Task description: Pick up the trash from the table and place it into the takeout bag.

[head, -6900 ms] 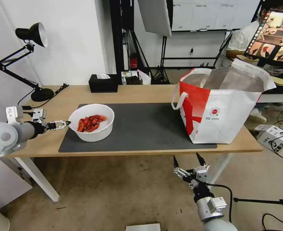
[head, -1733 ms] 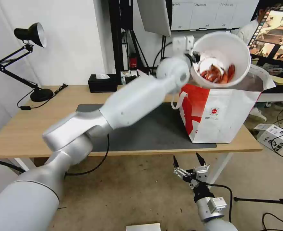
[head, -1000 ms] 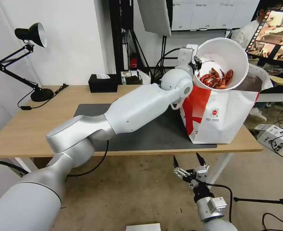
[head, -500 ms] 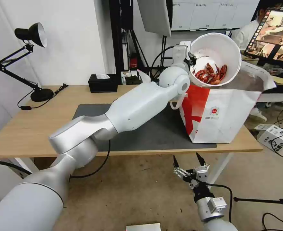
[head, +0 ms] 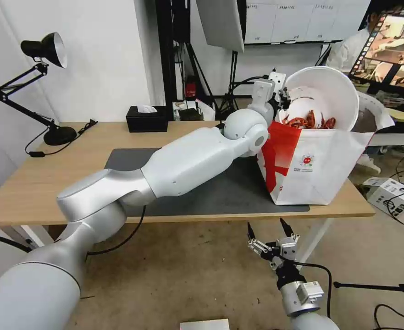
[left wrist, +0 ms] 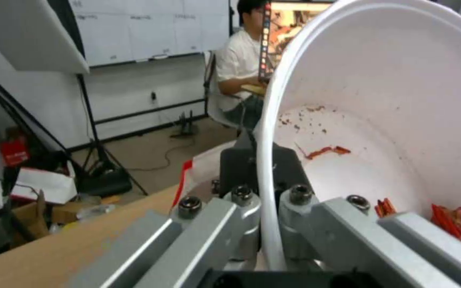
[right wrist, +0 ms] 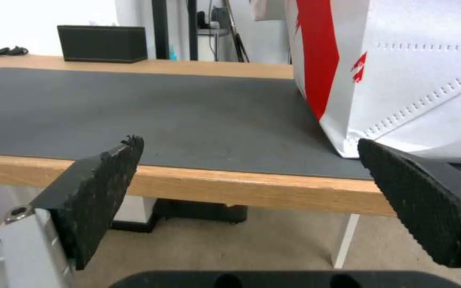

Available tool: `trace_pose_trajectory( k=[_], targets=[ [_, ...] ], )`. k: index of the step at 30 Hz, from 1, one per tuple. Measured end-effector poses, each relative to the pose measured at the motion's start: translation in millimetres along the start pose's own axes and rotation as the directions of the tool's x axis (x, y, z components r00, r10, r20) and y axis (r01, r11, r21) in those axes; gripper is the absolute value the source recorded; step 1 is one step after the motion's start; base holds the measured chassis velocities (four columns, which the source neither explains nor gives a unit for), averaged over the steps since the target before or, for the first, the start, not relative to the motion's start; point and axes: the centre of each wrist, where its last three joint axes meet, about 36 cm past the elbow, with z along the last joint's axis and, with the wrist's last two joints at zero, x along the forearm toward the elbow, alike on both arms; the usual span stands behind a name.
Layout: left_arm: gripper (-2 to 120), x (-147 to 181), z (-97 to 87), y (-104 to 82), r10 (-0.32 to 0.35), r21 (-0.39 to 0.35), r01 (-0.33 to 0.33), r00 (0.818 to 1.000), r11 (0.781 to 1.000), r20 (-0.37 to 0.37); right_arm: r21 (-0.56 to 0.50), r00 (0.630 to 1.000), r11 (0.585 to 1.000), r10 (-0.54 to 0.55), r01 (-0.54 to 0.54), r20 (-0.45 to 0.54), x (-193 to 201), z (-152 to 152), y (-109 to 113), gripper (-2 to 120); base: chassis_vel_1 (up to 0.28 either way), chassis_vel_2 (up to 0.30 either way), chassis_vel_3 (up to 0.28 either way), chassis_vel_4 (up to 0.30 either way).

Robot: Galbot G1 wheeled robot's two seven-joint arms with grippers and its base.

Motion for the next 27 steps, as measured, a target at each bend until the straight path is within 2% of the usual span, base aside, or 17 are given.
trace_pose_trajectory(
  k=[11,18,20,22,24,25,27],
  targets=[
    [0,3,17.8,11.3,0.029,-0.034,-0.031,0.998,0.999,-0.063,0.000,1.000,1.000,0.000,0.000,0.000,0,0,0,100,0.000,0.000,0.000,0.000],
    [0,4,23.7,9.4,0.035,-0.039,-0.039,0.996,0.998,-0.081,0.000,1.000,1.000,0.000,0.000,0.000,0,0,0,100,0.000,0.000,0.000,0.000],
    [9,5,24.3,6.9,0.045,-0.041,-0.049,0.995,0.998,-0.089,0.000,1.000,1.000,0.000,0.000,0.000,0,0,0,100,0.000,0.000,0.000,0.000],
    [12,6,24.5,5.7,0.051,-0.042,-0.055,0.994,0.998,-0.093,0.000,1.000,1.000,0.000,0.000,0.000,0,0,0,100,0.000,0.000,0.000,0.000],
    [24,8,25.1,3.2,0.066,-0.036,-0.070,0.992,0.997,-0.105,0.000,1.000,1.000,0.000,0.000,0.000,0,0,0,100,0.000,0.000,0.000,0.000],
    [24,8,25.1,3.2,0.066,-0.036,-0.070,0.992,0.997,-0.105,0.000,1.000,1.000,0.000,0.000,0.000,0,0,0,100,0.000,0.000,0.000,0.000],
    [33,10,25.4,0.7,0.073,-0.028,-0.077,0.991,0.997,-0.115,0.000,1.000,1.000,0.000,0.000,0.000,0,0,0,100,0.000,0.000,0.000,0.000]
  ],
)
